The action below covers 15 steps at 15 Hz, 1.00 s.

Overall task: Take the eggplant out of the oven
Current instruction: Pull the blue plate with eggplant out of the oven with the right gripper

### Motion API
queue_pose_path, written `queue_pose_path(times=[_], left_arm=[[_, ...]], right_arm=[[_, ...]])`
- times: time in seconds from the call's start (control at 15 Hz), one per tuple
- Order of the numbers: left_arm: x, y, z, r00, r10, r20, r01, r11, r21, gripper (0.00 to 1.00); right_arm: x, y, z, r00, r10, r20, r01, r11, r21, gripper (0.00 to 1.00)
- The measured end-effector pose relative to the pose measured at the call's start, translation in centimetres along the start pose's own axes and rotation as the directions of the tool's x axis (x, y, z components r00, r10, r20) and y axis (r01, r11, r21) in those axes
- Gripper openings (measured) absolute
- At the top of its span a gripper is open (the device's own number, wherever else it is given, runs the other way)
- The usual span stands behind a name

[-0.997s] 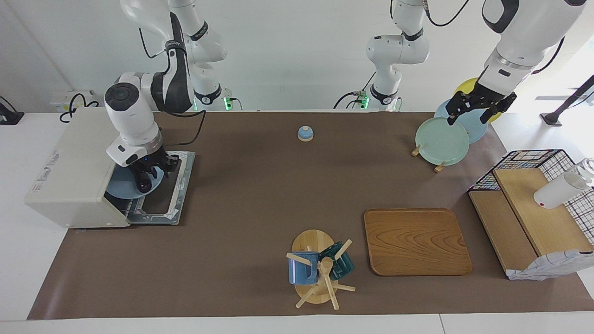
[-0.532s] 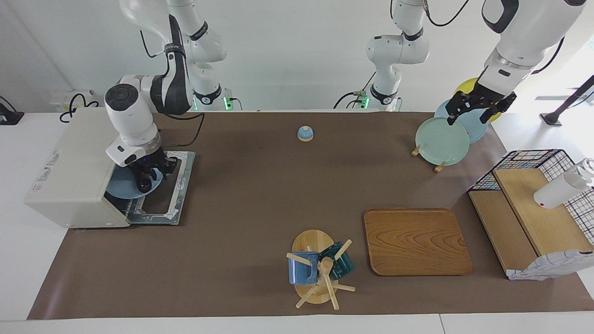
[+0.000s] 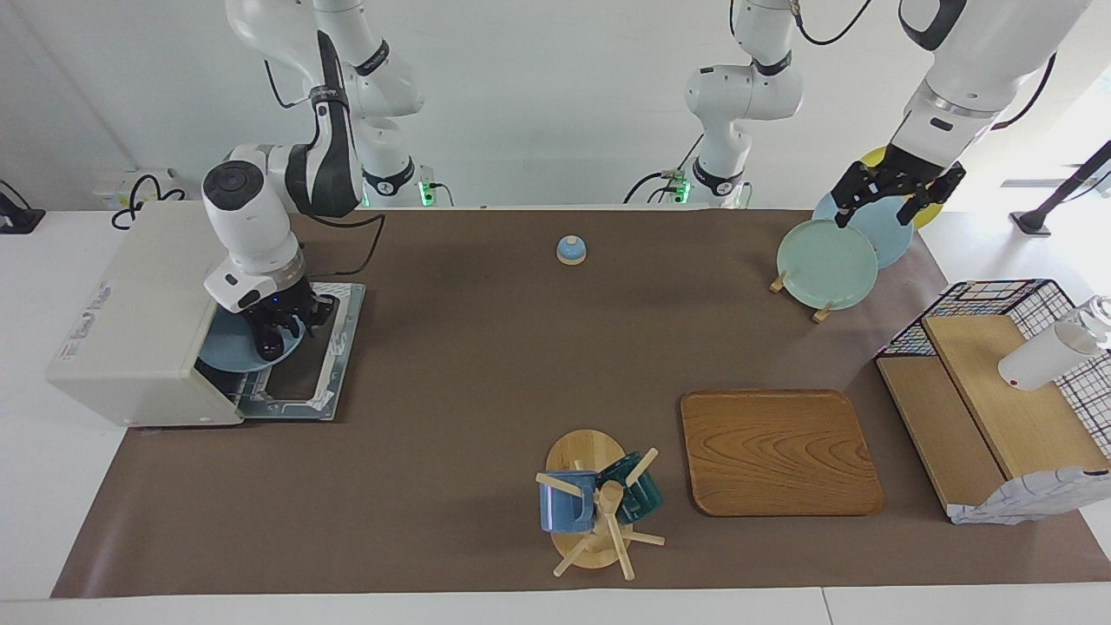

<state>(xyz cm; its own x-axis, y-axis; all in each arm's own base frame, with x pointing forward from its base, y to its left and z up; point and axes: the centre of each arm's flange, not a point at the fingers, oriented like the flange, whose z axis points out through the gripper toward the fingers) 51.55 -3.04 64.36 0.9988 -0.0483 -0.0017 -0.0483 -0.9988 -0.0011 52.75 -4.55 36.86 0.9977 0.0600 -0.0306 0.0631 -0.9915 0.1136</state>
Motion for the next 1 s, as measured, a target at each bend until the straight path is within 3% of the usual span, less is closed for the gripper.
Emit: queue_pose_path(times=[0.07,0.2,0.47,0.73,1.0], left_arm=[[-0.2,0.0,-0.3,1.0,0.0,-0.005,0.0,1.0,-0.001,1.0],[-0.4,0.0,-0.5,1.0,0.0,-0.008,0.0,1.0,-0.001,1.0],[-0.4,0.0,-0.4,1.0,0.0,-0.006,0.0,1.0,-0.001,1.0],[-0.4,0.0,-0.2,1.0,0.0,-0.001,0.0,1.0,-0.001,1.0],[-0.4,0.0,-0.1,1.0,0.001,0.001,-0.001,1.0,-0.001,1.0]], right_arm=[[-0.2,0.2,0.2,1.0,0.004,0.005,-0.004,1.0,0.001,0.23],[-0.4,0.2,0.2,1.0,0.002,0.007,-0.002,1.0,0.001,0.05],[-0.5,0.3,-0.9,0.999,-0.042,-0.009,0.042,0.999,-0.002,0.04],[0.4,-0.6,-3.2,0.997,-0.067,0.024,0.067,0.998,-0.006,0.03],[2.2,-7.5,-7.1,0.992,-0.113,0.06,0.115,0.993,-0.018,0.03]])
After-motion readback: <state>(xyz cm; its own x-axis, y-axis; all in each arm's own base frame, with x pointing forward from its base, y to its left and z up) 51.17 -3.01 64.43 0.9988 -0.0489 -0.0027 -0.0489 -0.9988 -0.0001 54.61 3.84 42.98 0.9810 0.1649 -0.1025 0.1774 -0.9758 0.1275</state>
